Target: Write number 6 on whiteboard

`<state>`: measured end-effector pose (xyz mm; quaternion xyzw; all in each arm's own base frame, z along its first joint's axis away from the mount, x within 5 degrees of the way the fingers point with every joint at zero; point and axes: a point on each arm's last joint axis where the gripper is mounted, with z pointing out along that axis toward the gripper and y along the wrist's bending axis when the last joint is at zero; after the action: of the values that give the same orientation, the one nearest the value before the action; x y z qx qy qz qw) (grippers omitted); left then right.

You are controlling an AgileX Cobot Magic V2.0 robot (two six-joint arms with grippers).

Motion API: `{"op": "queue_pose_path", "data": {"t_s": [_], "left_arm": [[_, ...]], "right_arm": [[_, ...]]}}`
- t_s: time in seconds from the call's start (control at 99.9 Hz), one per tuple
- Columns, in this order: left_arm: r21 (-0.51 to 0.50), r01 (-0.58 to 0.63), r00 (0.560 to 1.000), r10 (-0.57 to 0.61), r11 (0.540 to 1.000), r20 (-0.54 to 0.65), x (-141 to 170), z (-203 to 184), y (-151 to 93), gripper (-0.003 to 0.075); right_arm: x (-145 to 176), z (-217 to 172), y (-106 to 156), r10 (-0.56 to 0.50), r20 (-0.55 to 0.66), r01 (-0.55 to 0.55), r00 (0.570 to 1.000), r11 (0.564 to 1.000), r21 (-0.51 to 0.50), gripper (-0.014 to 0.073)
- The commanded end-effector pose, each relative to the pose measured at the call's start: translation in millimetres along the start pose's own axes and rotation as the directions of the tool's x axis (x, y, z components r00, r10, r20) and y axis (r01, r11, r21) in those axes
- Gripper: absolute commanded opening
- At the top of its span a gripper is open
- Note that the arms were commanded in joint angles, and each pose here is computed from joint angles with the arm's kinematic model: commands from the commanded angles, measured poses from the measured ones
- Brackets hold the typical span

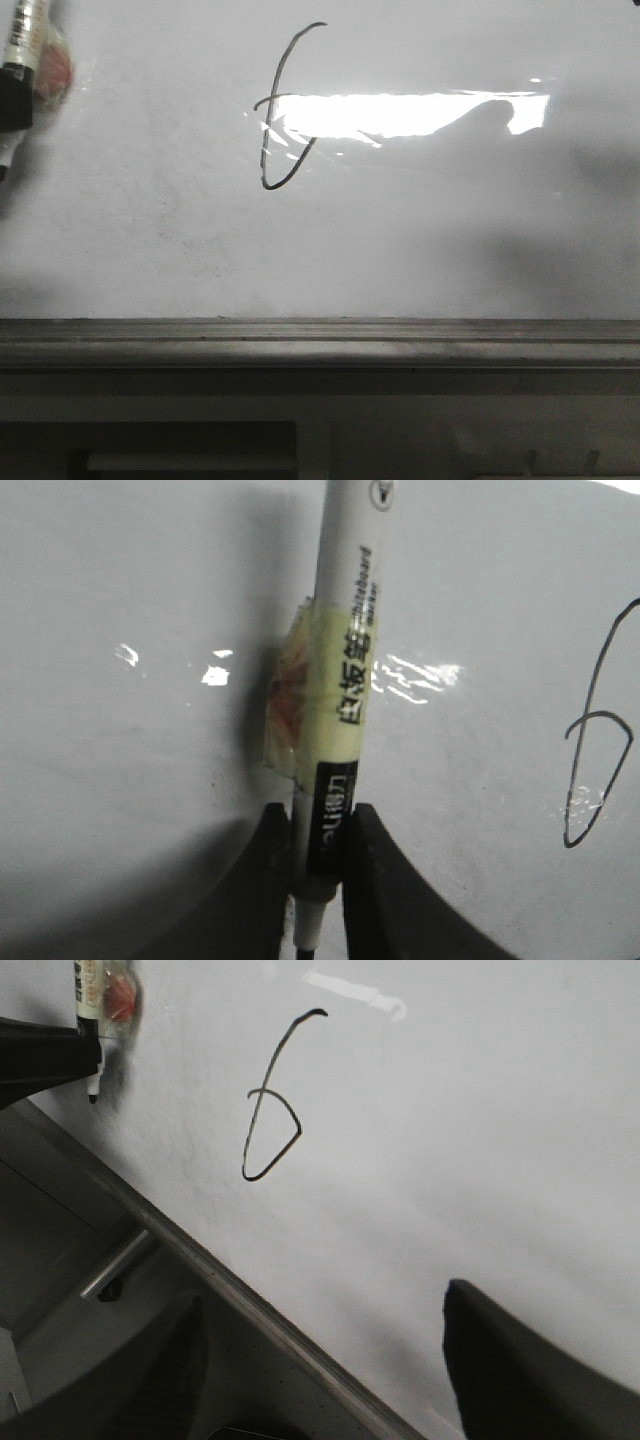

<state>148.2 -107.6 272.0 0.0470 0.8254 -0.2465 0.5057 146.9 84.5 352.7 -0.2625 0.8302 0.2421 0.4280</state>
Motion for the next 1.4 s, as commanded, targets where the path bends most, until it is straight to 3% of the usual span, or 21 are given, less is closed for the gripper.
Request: {"op": "queue_pose_path", "data": {"t_s": [0.0, 0.36, 0.46, 0.65, 0.75, 1.071, 1.151, 1.241, 1.321, 1.391], "left_arm": [[0.016, 0.005, 1.000, -0.006, 1.000, 0.020, -13.1, 5.0, -8.8, -0.0020], [0.018, -0.035, 0.999, 0.035, 0.999, 0.011, -14.9, 12.0, -12.0, 0.0002], [0.021, -0.036, 0.999, 0.036, 0.999, 0.018, -15.8, 10.5, -12.2, 0.0089], [0.027, -0.030, 0.997, 0.028, 0.999, 0.073, -23.5, -2.3, -11.3, 0.0371], [0.031, -0.025, 0.992, 0.021, 0.999, 0.123, -29.9, -14.3, -10.1, 0.0472], [0.061, -0.106, 0.959, 0.086, 0.992, 0.270, -40.2, -55.1, -4.7, 0.0484], [0.080, -0.152, 0.942, 0.120, 0.985, 0.313, -41.6, -67.3, -4.5, 0.0484], [0.102, -0.216, 0.919, 0.167, 0.971, 0.358, -42.2, -79.4, -5.3, 0.0480], [0.122, -0.273, 0.897, 0.207, 0.954, 0.392, -42.8, -87.6, -7.3, 0.0447], [0.133, -0.317, 0.878, 0.238, 0.939, 0.415, -43.0, -92.8, -8.9, 0.0362]], "right_arm": [[-10.4, -5.7, 0.7, 0.021, 0.091, -0.022, 0.996, 1.000, 0.011, 0.0444], [-9.0, -5.0, 0.7, 0.023, 0.084, -0.023, 0.996, 1.000, 0.008, 0.0444], [-8.9, -4.9, 0.6, 0.021, 0.084, -0.022, 0.996, 1.000, 0.009, 0.0444], [-8.5, -4.9, 0.1, 0.014, 0.080, -0.015, 0.997, 1.000, 0.015, 0.0444], [-7.9, -4.9, -0.1, 0.008, 0.073, -0.009, 0.997, 1.000, 0.018, 0.0444], [-6.7, -5.4, 0.8, 0.004, 0.061, -0.005, 0.998, 1.000, 0.012, 0.0440], [-8.1, -11.3, 2.0, -0.006, 0.105, 0.002, 0.994, 0.999, 0.032, 0.0401], [-7.4, -21.8, 4.7, -0.014, 0.186, 0.003, 0.982, 0.998, 0.063, 0.0300], [-0.8, -31.5, 6.1, -0.027, 0.266, -0.002, 0.964, 0.994, 0.105, 0.0149], [11.3, -40.2, 7.4, -0.054, 0.332, 0.004, 0.942, 0.989, 0.150, 0.0004]]}}
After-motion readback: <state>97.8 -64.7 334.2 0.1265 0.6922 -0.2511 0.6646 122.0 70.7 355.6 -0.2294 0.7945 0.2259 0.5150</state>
